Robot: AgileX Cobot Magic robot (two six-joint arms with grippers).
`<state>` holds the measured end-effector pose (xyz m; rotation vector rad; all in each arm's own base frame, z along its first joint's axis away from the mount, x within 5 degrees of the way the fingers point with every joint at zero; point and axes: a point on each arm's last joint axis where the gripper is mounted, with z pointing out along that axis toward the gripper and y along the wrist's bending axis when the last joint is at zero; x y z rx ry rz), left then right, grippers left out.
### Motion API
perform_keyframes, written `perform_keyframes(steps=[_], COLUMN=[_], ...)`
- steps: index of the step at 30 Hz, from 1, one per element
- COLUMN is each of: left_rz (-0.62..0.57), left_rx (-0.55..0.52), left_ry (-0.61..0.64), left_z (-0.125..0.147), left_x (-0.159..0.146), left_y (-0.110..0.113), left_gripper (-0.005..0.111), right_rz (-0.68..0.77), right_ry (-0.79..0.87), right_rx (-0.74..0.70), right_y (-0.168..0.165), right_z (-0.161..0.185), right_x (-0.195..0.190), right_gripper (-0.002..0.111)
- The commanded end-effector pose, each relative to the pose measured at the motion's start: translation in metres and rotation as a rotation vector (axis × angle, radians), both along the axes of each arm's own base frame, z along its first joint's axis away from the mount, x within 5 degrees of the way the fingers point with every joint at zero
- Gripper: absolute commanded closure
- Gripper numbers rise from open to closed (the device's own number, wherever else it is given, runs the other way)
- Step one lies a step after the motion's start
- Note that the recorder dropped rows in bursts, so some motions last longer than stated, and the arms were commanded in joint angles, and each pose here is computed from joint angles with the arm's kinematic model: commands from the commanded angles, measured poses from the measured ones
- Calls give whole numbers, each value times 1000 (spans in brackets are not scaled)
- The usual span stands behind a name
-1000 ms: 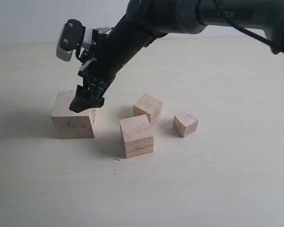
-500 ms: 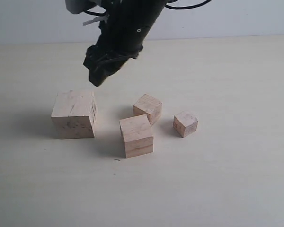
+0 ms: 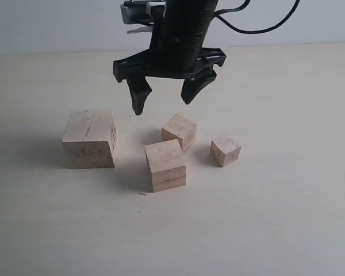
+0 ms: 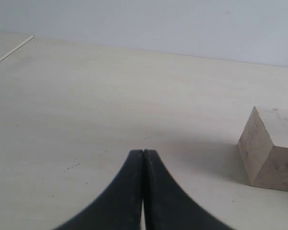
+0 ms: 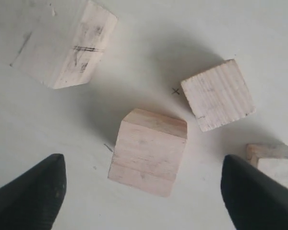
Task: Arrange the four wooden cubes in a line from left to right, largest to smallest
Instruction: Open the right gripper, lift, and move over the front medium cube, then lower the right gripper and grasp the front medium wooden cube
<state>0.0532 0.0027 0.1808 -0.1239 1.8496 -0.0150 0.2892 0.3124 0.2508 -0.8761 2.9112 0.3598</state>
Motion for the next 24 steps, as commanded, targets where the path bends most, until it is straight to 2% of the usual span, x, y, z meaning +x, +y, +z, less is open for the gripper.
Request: perform_keyframes(steps=[1, 18, 24], left_rz=[-4, -4, -4], left_rx=[-2, -2, -2], left_ry=[-15, -15, -15], left_z=[0, 0, 0], left_x=[0, 0, 0], left_y=[0, 0, 0], left_gripper=[107, 107, 107], right_rz=[-27, -54, -47], right_ry=[42, 135, 99], right_rx=[-38, -98, -58], right_y=[3, 10, 6], right_z=[-21, -64, -39], right_x=[4, 6, 2], right_gripper=[24, 24, 24])
